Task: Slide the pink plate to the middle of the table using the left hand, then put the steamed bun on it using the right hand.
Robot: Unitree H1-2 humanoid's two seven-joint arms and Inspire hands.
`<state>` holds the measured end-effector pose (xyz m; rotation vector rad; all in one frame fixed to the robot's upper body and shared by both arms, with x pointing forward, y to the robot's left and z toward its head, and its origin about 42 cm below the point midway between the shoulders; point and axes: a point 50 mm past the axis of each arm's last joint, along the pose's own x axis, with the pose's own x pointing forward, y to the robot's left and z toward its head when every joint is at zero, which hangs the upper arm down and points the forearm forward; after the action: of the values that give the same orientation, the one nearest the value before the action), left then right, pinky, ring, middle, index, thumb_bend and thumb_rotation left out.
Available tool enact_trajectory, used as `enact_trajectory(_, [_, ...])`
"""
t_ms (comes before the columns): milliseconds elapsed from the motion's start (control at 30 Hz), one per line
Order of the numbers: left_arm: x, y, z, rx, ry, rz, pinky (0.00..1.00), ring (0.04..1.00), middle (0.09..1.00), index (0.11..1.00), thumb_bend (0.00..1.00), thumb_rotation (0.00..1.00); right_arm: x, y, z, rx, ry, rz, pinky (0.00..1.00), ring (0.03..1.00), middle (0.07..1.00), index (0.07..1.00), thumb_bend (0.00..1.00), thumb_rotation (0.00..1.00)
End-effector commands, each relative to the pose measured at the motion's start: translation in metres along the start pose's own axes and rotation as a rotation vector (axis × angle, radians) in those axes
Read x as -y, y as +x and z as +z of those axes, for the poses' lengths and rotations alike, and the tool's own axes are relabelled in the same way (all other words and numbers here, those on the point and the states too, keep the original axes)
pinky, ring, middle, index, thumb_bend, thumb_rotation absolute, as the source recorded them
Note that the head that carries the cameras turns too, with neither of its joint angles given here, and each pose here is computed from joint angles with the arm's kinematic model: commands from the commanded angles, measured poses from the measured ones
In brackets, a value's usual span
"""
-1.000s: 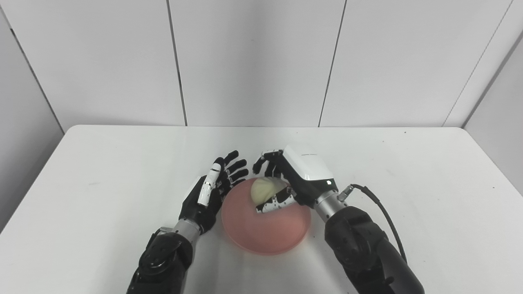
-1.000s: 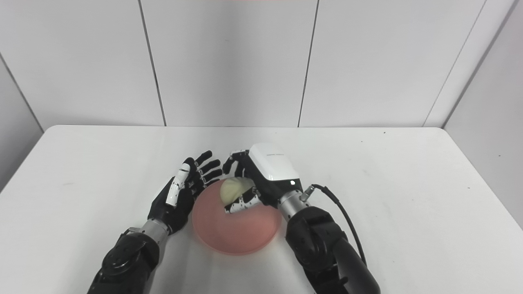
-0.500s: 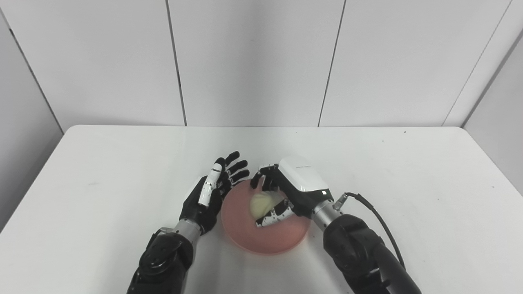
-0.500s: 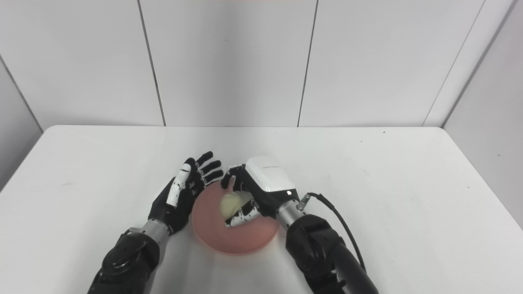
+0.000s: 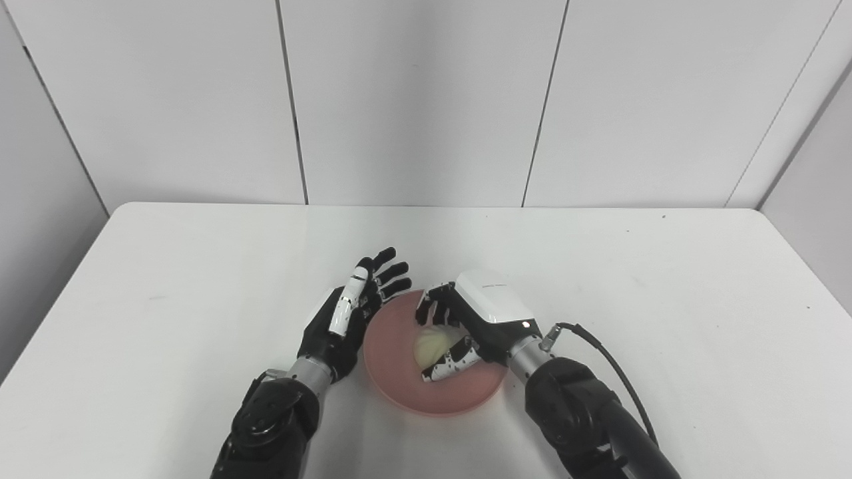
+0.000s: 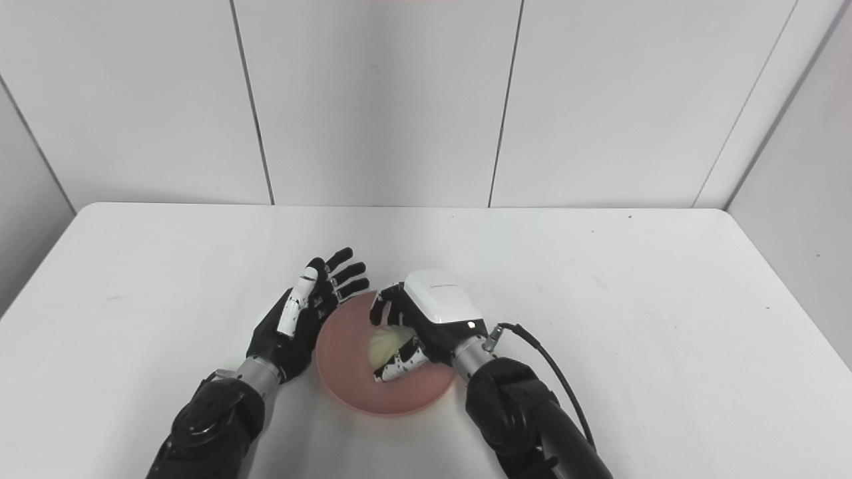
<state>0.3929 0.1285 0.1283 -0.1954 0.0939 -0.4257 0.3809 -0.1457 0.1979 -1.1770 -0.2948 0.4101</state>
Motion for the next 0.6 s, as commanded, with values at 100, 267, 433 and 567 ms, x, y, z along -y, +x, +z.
enact_trajectory(100, [-0.002,-0.014,-0.039,-0.181,-0.036,0.042,0.86,0.871,0.891,0.902,0.40,1.00,0.011,0.005,0.007,0.036,-0.051,-0.010,0.28,0.345,0.477,0.488,0.53,0.00])
enact_trajectory(267, [-0.001,-0.014,-0.038,-0.181,-0.035,0.040,0.86,0.871,0.891,0.903,0.41,1.00,0.015,0.003,0.010,0.034,-0.098,0.013,0.47,0.534,0.451,0.526,0.52,0.00])
enact_trajectory(433, [0.001,-0.014,-0.037,-0.172,-0.046,0.038,0.84,0.861,0.877,0.877,0.40,0.99,0.028,-0.003,0.019,0.064,-0.090,0.015,0.60,0.697,0.729,0.645,0.61,0.22])
enact_trajectory(567, [0.002,-0.012,-0.037,-0.167,-0.066,0.042,0.83,0.856,0.870,0.867,0.39,0.96,0.037,-0.008,0.027,0.059,-0.104,0.043,0.63,0.741,0.777,0.774,0.67,0.41])
